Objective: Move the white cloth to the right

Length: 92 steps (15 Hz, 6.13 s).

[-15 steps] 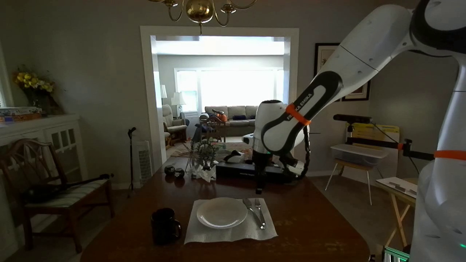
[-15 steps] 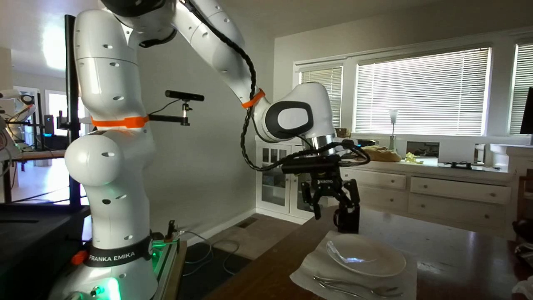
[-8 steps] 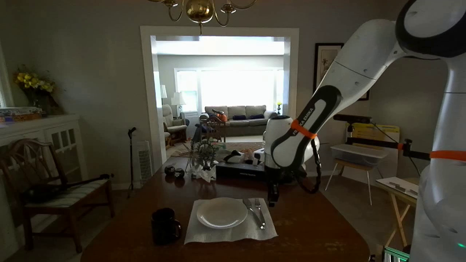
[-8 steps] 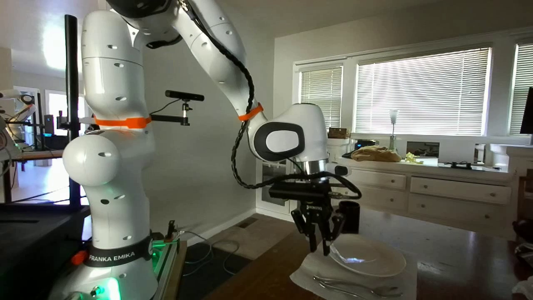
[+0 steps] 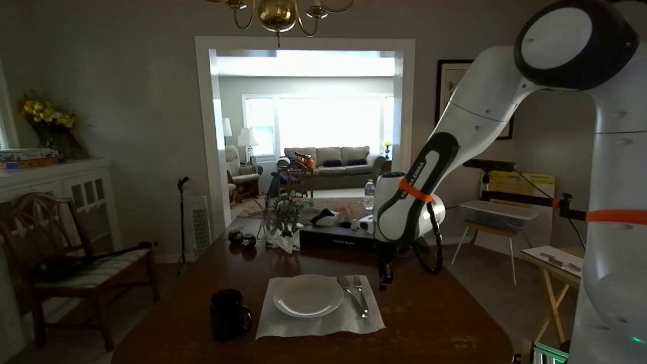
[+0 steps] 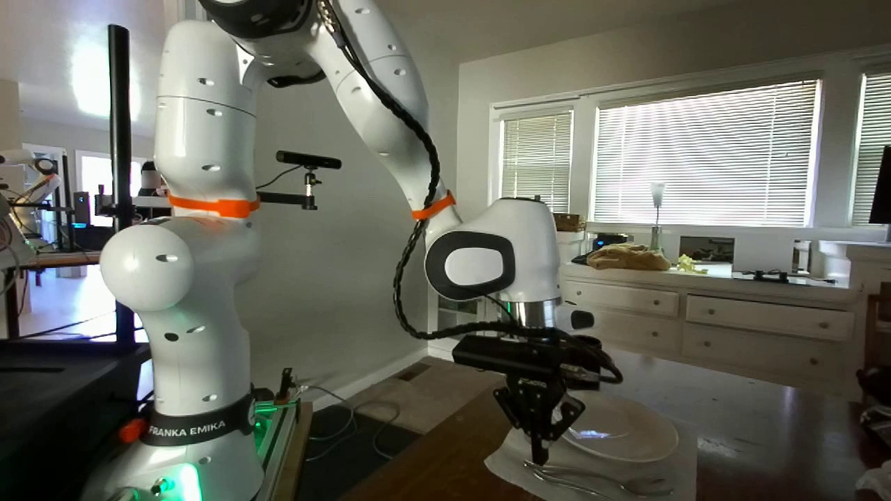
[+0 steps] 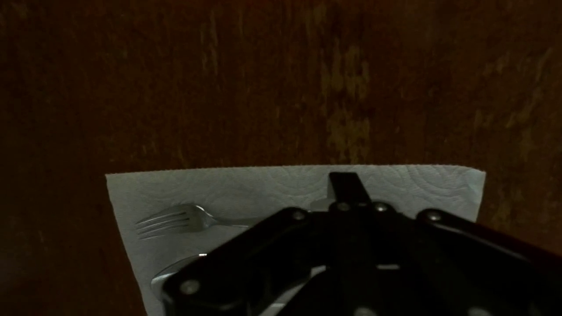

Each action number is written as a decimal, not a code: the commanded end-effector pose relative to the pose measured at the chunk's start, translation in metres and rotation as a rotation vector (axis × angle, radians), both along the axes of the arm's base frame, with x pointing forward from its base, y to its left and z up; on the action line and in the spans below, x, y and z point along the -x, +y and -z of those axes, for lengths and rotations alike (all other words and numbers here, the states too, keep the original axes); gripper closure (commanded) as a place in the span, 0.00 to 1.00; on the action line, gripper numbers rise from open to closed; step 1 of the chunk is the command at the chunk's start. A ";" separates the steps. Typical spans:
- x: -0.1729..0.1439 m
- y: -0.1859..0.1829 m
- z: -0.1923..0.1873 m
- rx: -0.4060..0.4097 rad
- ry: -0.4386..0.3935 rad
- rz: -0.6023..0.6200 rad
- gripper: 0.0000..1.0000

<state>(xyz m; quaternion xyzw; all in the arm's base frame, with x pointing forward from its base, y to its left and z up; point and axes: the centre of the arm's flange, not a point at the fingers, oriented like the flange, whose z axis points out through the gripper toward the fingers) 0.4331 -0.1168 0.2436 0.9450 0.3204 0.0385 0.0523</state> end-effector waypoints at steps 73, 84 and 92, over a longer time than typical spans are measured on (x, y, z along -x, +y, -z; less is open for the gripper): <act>0.022 -0.067 0.085 -0.103 0.049 -0.042 1.00; 0.056 -0.096 0.089 -0.123 0.037 -0.025 1.00; 0.079 -0.114 0.092 -0.122 0.047 -0.007 1.00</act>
